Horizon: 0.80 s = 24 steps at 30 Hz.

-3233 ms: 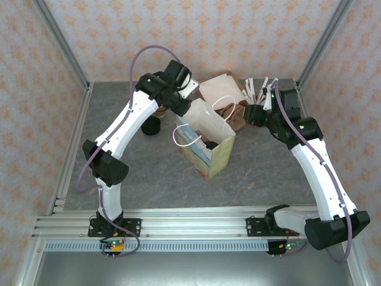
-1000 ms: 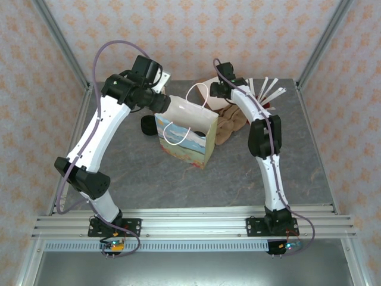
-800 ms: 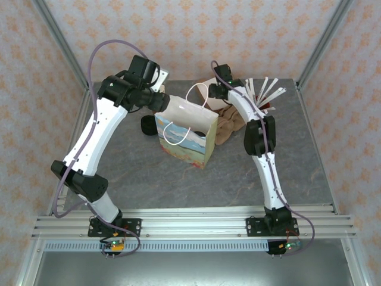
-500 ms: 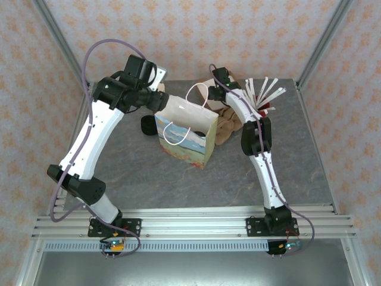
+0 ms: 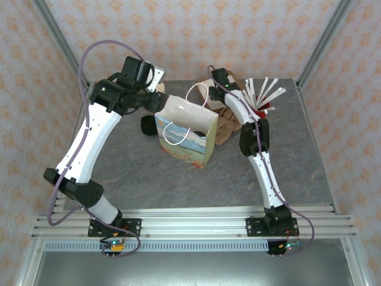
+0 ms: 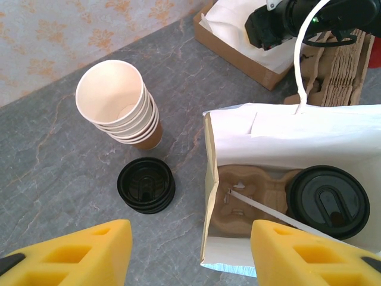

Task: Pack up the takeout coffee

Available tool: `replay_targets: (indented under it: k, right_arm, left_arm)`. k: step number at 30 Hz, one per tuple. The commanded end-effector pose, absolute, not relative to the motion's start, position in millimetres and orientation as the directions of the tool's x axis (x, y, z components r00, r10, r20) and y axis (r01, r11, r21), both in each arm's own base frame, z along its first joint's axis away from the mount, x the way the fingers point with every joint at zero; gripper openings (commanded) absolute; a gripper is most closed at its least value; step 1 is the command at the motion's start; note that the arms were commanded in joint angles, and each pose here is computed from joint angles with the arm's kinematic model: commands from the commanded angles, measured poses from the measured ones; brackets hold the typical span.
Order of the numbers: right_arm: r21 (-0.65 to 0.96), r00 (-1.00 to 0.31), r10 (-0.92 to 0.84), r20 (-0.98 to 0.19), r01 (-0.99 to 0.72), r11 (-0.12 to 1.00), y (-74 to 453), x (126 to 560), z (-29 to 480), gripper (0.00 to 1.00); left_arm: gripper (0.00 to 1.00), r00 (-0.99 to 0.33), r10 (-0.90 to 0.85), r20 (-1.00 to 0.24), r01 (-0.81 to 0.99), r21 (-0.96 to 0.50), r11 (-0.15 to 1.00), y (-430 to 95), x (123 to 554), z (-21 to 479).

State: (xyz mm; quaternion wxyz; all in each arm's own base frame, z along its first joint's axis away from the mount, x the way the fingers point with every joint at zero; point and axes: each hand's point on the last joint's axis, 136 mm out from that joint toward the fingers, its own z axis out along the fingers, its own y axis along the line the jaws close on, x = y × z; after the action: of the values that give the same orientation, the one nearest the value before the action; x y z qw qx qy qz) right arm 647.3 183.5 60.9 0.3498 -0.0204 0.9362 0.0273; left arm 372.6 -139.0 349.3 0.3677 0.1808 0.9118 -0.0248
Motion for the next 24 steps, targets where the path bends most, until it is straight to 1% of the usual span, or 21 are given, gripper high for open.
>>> replay_targets:
  k: [1,5,14,24]
  right_arm:
    - [0.014,-0.765,-0.021,-0.644,-0.040,0.999,175,648,55,0.21]
    - [0.040,-0.751,-0.001,-0.661,-0.036,0.999,173,650,73,0.19]
    - [0.162,-0.698,0.079,-0.712,-0.054,0.985,178,652,137,0.10]
    - [0.220,-0.647,0.110,-0.755,-0.091,0.971,182,639,207,0.08]
  left_arm:
    - [0.56,-0.653,0.276,-0.705,0.304,0.090,0.948,-129,370,359]
    - [0.56,-0.650,0.277,-0.708,0.303,0.092,0.948,-127,368,359]
    - [0.56,-0.638,0.274,-0.719,0.305,0.091,0.948,-126,363,366]
    - [0.56,-0.618,0.258,-0.742,0.320,0.062,0.945,-129,356,373]
